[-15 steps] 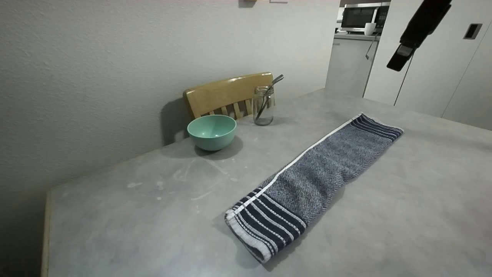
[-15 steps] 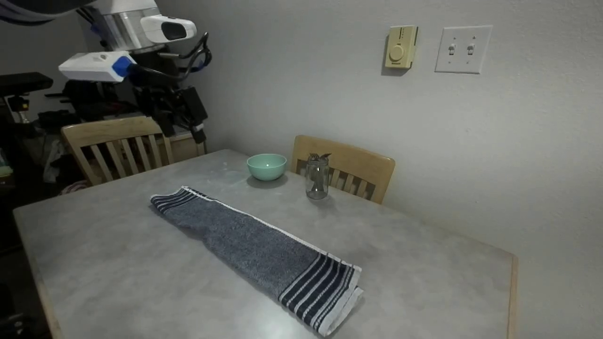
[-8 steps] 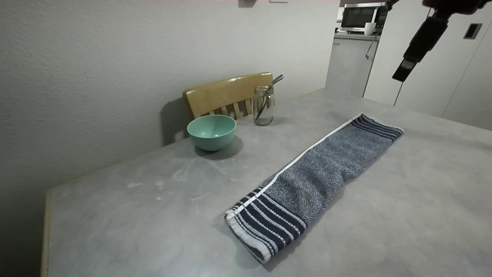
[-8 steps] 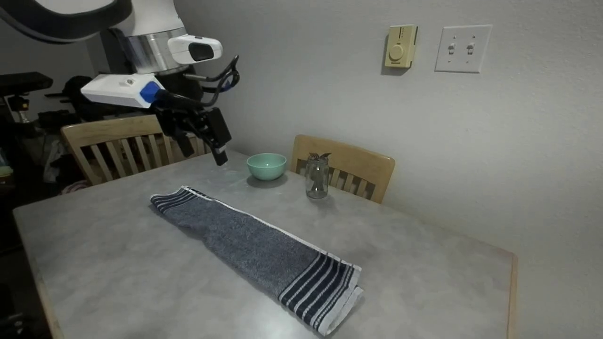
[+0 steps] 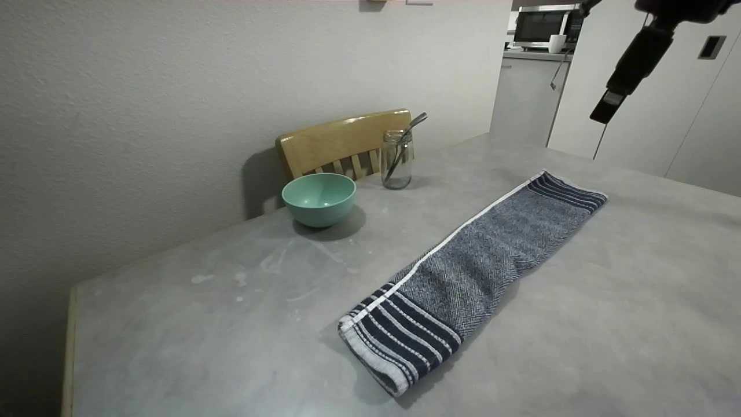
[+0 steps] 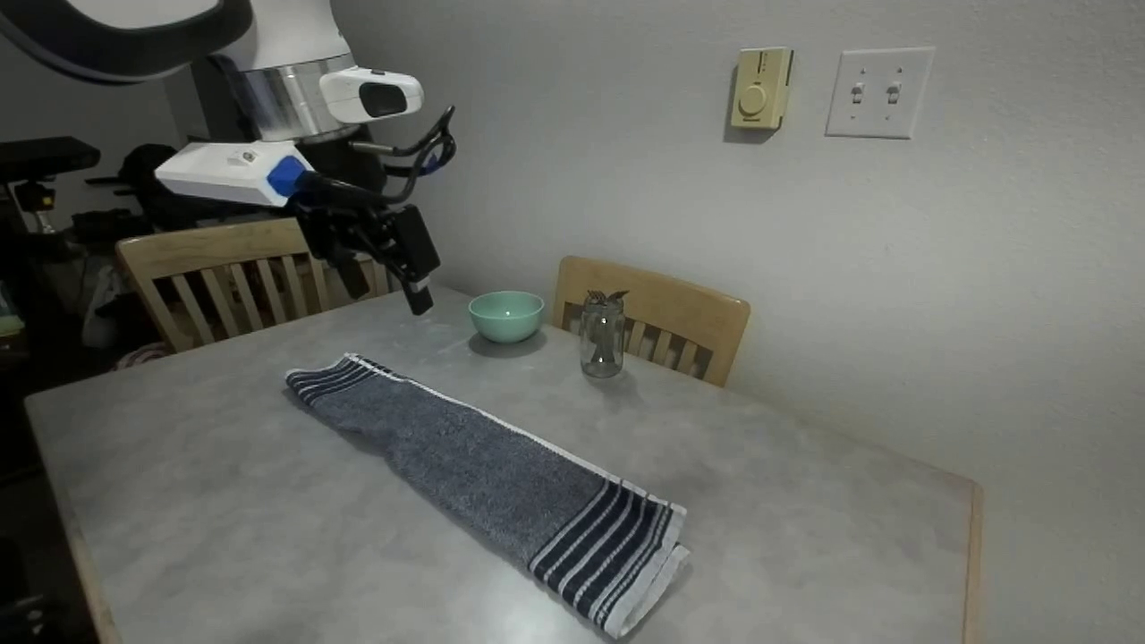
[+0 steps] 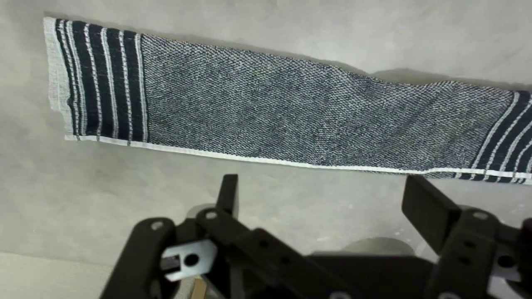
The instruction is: Fold the towel in half
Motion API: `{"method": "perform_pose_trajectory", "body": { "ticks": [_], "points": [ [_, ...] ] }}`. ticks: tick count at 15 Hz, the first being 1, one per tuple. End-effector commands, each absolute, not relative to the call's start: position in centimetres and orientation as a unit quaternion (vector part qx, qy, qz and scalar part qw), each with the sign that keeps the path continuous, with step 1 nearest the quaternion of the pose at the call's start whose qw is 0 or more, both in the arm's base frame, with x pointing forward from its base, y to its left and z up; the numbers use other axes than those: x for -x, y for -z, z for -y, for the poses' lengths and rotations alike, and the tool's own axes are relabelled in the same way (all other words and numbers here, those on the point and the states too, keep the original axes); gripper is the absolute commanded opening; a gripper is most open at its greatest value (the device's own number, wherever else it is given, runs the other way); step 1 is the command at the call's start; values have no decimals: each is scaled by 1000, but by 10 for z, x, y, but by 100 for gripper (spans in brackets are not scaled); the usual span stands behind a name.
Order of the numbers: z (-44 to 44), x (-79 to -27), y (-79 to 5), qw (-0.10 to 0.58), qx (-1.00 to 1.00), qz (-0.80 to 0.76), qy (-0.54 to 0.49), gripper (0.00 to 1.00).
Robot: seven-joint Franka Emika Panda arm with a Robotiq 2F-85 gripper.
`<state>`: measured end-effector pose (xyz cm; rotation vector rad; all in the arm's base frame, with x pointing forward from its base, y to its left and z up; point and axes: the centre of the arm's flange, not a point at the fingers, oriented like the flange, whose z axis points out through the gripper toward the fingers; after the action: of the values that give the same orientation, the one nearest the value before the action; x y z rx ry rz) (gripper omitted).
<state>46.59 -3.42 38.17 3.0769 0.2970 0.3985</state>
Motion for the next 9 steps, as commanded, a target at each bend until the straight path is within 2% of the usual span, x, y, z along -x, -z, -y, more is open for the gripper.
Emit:
{"method": "perform_pose_trajectory", "body": {
  "ticks": [1,4,9],
  "points": [
    [34,-466,-382,12,-987,-95,-128,100],
    [38,-465,-375,23,-980,-148,-129,100],
    [47,-473,-363,83,-957,-238,-140,100]
  ]
}}
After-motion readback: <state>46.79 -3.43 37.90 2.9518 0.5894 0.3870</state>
